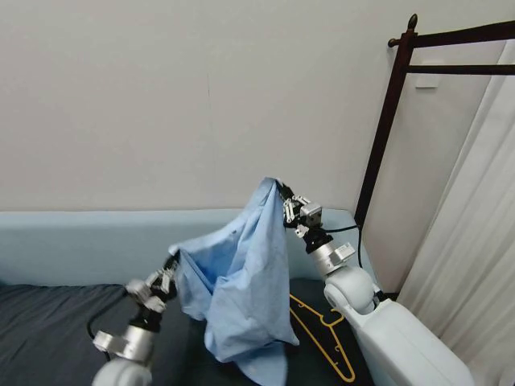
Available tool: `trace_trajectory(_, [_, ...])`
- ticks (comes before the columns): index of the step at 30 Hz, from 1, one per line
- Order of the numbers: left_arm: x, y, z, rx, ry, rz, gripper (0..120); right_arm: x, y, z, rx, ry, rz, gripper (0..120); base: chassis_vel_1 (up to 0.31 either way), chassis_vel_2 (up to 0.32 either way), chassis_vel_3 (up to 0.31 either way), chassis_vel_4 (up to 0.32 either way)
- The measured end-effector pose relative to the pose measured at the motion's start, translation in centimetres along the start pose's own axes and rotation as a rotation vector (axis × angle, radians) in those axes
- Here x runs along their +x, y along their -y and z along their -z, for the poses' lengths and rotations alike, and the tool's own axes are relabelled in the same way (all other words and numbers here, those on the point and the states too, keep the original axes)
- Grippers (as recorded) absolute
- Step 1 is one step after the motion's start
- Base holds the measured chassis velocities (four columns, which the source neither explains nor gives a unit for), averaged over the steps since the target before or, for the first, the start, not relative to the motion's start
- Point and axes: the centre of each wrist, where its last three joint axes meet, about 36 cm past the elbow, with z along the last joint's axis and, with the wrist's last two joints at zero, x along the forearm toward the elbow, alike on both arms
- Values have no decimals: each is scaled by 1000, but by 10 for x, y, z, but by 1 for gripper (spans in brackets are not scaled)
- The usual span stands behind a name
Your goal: Pick up the clothes from the sofa and hang them on the clothes hanger.
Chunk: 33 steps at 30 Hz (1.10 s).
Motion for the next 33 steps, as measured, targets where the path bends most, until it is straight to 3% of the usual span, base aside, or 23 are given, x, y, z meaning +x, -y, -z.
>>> trace_trajectory(2, [-19,-6,34,-32,27,-30,0,-14,11,14,44,34,-16,0,0,0,0,0])
trace_trajectory(3, [-19,-6,34,-32,27,-30,0,-14,11,14,44,34,-16,0,0,0,0,0])
trace_trajectory(8, [-56,-16,119,-144,76,-80,0,-51,31,62,179,159,-58,0,0,0,0,0])
trace_trajectory(11, [-58,-18,133,-176,69,-76,0,-54,36,69,260,182,-58,0,0,0,0,0])
trace_trajectory(13, [-49,-18,130,-192,29,-56,0,-45,40,59,392,170,-37,0,0,0,0,0])
trace_trajectory(14, [-49,-18,130,-192,29,-56,0,-45,40,59,392,170,-37,0,0,0,0,0])
trace_trajectory(16, [-34,-16,116,-190,-12,-38,0,-26,40,34,502,136,0,0,0,0,0,0])
trace_trajectory(22, [-12,-4,89,-165,-68,-31,0,13,32,-8,641,69,17,0,0,0,0,0])
trace_trajectory(30, [-1,9,76,-180,-125,-29,0,27,19,-24,743,66,-118,0,0,0,0,0])
trace_trajectory(33, [10,16,70,-202,-157,-13,0,31,11,-21,797,47,-234,0,0,0,0,0])
